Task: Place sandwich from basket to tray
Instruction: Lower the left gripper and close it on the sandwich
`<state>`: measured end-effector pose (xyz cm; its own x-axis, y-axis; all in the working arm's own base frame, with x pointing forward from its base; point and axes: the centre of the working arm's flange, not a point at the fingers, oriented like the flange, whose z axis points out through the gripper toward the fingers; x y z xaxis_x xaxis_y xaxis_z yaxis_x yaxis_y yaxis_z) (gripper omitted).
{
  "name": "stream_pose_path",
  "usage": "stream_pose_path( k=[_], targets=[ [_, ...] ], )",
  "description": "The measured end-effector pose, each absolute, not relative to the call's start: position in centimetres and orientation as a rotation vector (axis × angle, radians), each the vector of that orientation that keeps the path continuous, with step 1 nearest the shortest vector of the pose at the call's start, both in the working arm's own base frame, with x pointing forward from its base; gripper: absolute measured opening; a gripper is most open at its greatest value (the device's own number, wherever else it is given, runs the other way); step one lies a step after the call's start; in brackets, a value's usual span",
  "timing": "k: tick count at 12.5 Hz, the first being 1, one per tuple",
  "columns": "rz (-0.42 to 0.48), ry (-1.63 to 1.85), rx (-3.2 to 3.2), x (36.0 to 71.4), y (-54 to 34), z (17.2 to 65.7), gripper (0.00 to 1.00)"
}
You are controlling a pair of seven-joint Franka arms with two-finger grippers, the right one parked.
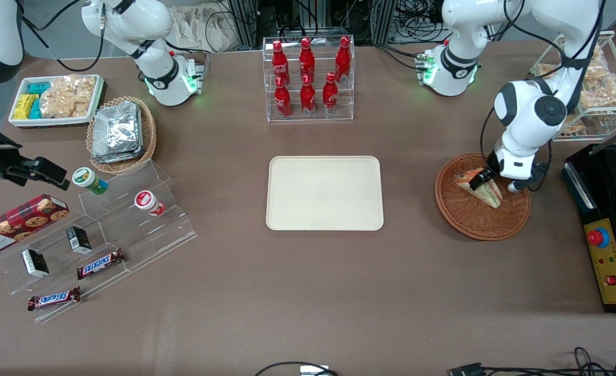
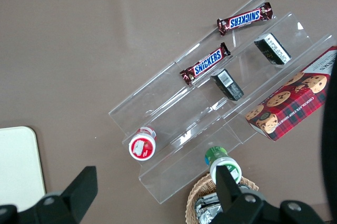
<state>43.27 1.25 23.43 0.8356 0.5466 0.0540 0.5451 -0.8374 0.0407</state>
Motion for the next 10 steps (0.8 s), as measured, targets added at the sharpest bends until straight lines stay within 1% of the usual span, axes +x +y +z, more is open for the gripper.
stream_pose_path(
  k=[1, 2, 5, 7, 8, 9, 10],
  targets=[
    [0.096, 0.889, 2.987, 43.3, 1.2, 23.3, 0.99],
    [0.096, 0.890, 2.987, 43.3, 1.2, 23.3, 0.94],
    [0.096, 0.881, 2.989, 43.3, 1.0, 23.3, 0.57],
    [0.098, 0.863, 2.994, 43.3, 0.4, 23.4, 0.37],
    [0.100, 0.849, 2.997, 43.3, 0.1, 23.4, 0.29],
    [0.103, 0.839, 2.999, 43.4, -0.2, 23.5, 0.25],
    [0.109, 0.823, 3.003, 43.5, -0.5, 23.7, 0.24]
  ],
)
